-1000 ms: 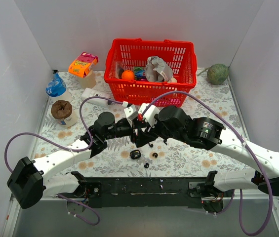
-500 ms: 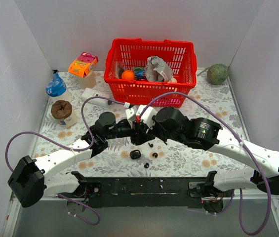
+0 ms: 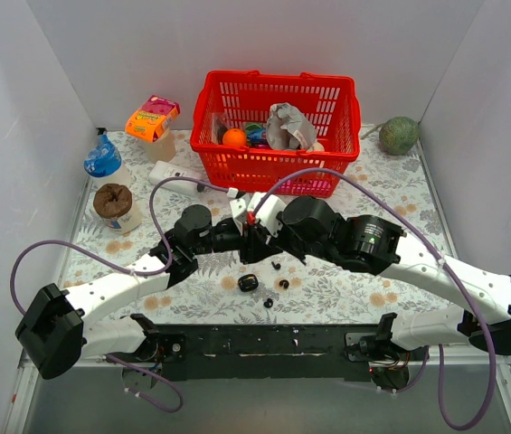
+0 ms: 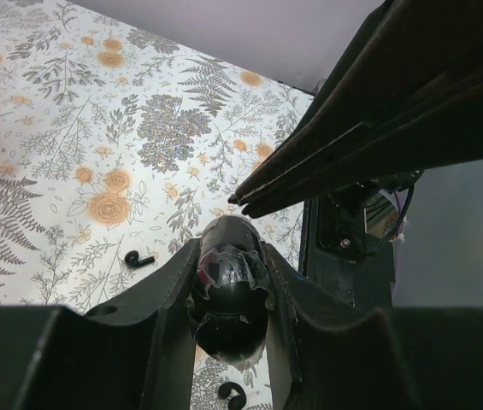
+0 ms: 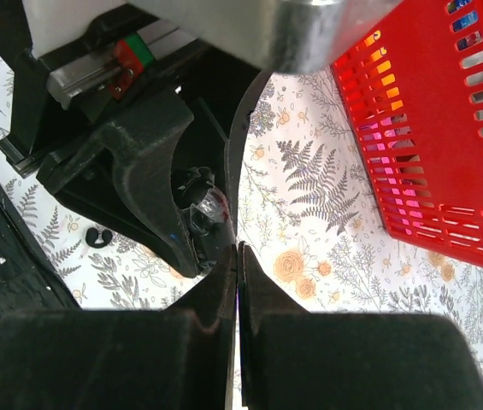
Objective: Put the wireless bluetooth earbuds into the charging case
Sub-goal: Adjust the charging case.
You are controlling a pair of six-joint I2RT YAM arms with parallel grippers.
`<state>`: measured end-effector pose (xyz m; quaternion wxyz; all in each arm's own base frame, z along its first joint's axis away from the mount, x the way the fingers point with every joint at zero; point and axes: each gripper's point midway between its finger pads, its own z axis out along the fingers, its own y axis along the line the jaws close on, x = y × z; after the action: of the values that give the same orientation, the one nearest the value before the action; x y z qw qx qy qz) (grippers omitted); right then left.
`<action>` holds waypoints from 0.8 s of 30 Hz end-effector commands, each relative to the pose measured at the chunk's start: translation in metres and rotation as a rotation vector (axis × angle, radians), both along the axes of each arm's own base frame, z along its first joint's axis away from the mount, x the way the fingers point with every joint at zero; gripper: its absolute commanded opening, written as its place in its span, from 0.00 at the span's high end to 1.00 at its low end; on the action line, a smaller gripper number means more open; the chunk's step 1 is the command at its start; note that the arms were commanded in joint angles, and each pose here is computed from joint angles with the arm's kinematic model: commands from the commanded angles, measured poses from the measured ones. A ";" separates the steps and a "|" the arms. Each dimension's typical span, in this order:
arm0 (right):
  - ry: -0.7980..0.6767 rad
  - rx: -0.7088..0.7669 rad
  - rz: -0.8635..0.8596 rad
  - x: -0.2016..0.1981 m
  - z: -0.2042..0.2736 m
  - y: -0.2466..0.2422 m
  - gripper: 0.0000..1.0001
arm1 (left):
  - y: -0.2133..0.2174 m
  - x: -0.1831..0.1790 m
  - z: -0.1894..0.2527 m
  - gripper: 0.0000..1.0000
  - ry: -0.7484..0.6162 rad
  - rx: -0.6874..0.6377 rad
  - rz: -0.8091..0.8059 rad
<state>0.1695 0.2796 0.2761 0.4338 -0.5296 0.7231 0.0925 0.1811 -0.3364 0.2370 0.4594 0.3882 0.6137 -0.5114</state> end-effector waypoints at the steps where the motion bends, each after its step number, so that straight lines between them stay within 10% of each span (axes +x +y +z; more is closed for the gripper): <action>1: -0.034 0.078 -0.031 0.004 0.026 0.003 0.99 | 0.003 -0.005 0.007 0.89 -0.028 -0.025 -0.013; 3: -0.040 0.112 -0.062 0.007 0.031 0.003 0.99 | 0.006 -0.004 0.009 0.96 -0.035 -0.031 0.004; 5: -0.035 0.166 -0.095 0.007 0.036 -0.001 0.64 | 0.009 -0.005 0.009 1.00 -0.040 -0.042 0.017; 8: -0.003 0.291 -0.125 0.006 0.051 -0.004 0.45 | 0.018 -0.011 0.012 1.00 -0.050 -0.088 0.041; 24: 0.363 0.524 0.175 -0.053 0.036 0.031 0.38 | 0.054 -0.057 0.052 1.00 -0.221 -0.363 -0.012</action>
<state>0.1297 0.2920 0.2889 0.4109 -0.4317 0.7273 0.3404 0.1283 -0.2863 0.2679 0.5601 0.3569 0.4919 -0.5629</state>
